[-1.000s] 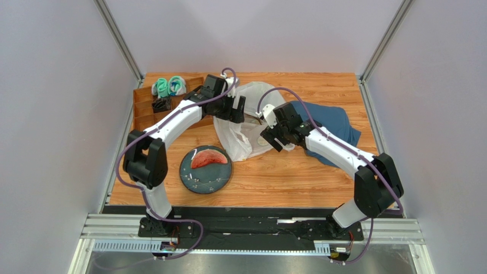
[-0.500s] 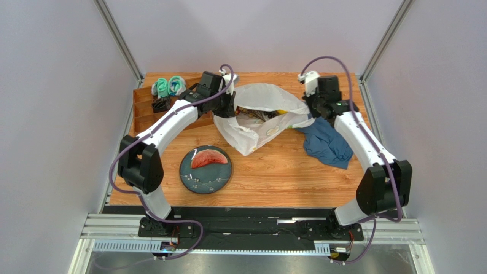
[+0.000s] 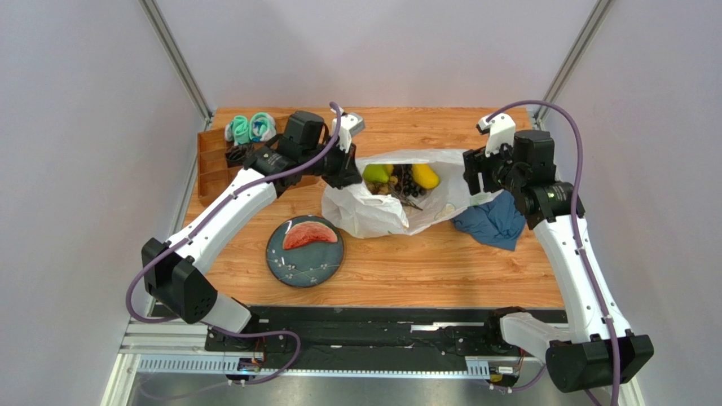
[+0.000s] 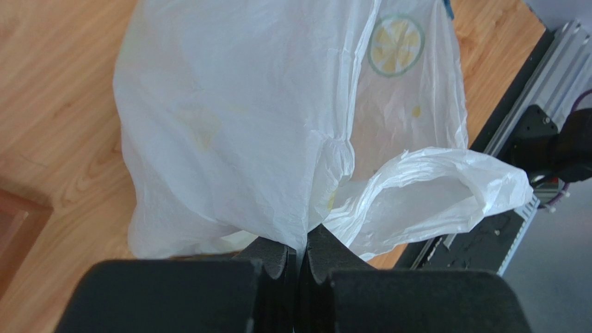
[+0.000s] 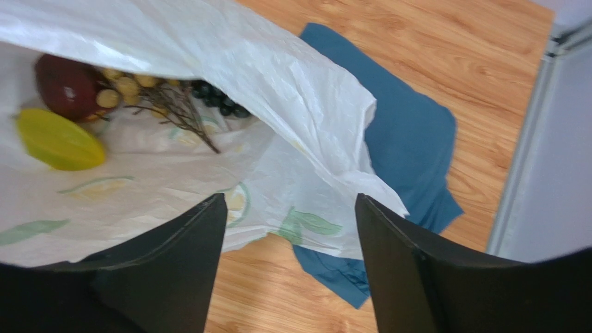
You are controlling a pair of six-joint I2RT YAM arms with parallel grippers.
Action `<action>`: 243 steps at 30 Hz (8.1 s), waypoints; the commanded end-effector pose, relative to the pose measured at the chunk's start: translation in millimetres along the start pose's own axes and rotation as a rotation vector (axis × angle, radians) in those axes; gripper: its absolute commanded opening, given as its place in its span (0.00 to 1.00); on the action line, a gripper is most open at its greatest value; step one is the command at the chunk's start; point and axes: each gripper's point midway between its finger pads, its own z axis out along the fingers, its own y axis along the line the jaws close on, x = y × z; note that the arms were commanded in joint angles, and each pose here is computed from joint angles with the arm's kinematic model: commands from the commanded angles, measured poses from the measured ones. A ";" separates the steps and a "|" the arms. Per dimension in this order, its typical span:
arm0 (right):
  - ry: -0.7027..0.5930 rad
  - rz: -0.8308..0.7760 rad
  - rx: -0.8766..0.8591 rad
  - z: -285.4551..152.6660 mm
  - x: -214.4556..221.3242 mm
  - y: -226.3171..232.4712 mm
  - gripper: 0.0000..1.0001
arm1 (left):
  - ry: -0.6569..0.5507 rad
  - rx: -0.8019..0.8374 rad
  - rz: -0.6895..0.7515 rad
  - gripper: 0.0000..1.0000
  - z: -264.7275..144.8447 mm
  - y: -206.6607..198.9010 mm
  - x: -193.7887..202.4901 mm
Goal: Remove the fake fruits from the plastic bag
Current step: Adjust the plastic bag at the center of the board, then take out the fake fruit from the plastic bag, then place the fake fruit on the plate, then adjust the plastic bag at the center of the board, then take out the fake fruit from the plastic bag.
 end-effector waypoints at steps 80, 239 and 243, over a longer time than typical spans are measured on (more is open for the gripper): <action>-0.074 -0.239 -0.662 -0.7 -35.1 140.7 0.21 | -0.131 -0.096 0.060 0.96 -3.2 42.0 -79.2; 0.105 -0.117 -0.557 136.5 45.4 257.8 0.51 | 0.112 -0.473 -0.063 0.00 11.7 88.6 67.2; 0.096 -0.110 -0.490 168.2 31.0 234.9 0.52 | 0.096 -0.488 -0.078 0.00 8.5 96.6 59.4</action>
